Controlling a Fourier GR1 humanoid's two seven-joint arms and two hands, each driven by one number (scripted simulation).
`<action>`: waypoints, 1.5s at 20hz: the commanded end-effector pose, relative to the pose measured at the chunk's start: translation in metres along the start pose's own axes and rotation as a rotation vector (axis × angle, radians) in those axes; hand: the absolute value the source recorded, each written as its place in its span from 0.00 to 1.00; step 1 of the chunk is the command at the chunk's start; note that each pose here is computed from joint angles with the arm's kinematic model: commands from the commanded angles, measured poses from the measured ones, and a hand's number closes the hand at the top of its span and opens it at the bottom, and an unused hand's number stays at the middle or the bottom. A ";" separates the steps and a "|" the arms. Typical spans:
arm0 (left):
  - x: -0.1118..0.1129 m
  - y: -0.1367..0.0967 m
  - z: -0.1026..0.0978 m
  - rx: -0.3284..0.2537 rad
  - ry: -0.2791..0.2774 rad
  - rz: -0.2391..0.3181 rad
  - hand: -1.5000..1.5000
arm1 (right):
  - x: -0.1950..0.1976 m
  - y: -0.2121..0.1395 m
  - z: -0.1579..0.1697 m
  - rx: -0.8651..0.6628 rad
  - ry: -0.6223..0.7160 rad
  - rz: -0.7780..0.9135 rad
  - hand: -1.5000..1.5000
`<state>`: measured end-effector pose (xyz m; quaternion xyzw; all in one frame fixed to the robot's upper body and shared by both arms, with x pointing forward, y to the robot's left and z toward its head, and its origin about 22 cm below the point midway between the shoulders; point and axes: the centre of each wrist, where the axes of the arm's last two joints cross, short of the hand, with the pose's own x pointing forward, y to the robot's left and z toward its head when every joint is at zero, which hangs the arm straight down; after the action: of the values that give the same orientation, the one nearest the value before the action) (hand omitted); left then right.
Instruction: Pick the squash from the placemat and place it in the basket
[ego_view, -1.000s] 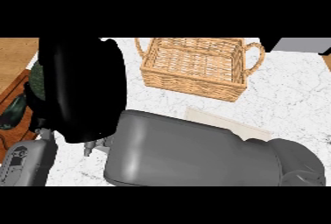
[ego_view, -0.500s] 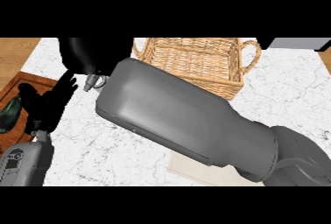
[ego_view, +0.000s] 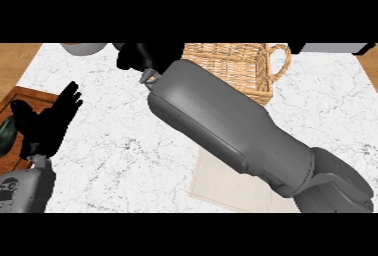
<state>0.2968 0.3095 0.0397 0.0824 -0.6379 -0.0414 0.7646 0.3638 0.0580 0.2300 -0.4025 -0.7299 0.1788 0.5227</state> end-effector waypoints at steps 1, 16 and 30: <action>0.010 -0.001 0.000 0.008 -0.008 -0.007 0.50 | -0.024 0.004 -0.019 -0.018 0.087 -0.046 1.00; 0.017 -0.007 -0.005 0.014 -0.024 -0.006 0.50 | -0.109 0.037 -0.028 -0.103 0.197 -0.057 0.00; -0.007 0.011 0.007 0.040 0.031 0.014 0.50 | -0.123 -0.039 -0.066 -0.379 0.351 -0.497 0.00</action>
<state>0.2911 0.3142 0.0378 0.0904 -0.6353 -0.0301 0.7664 0.4243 -0.0466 0.1908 -0.3543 -0.7310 -0.0680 0.5792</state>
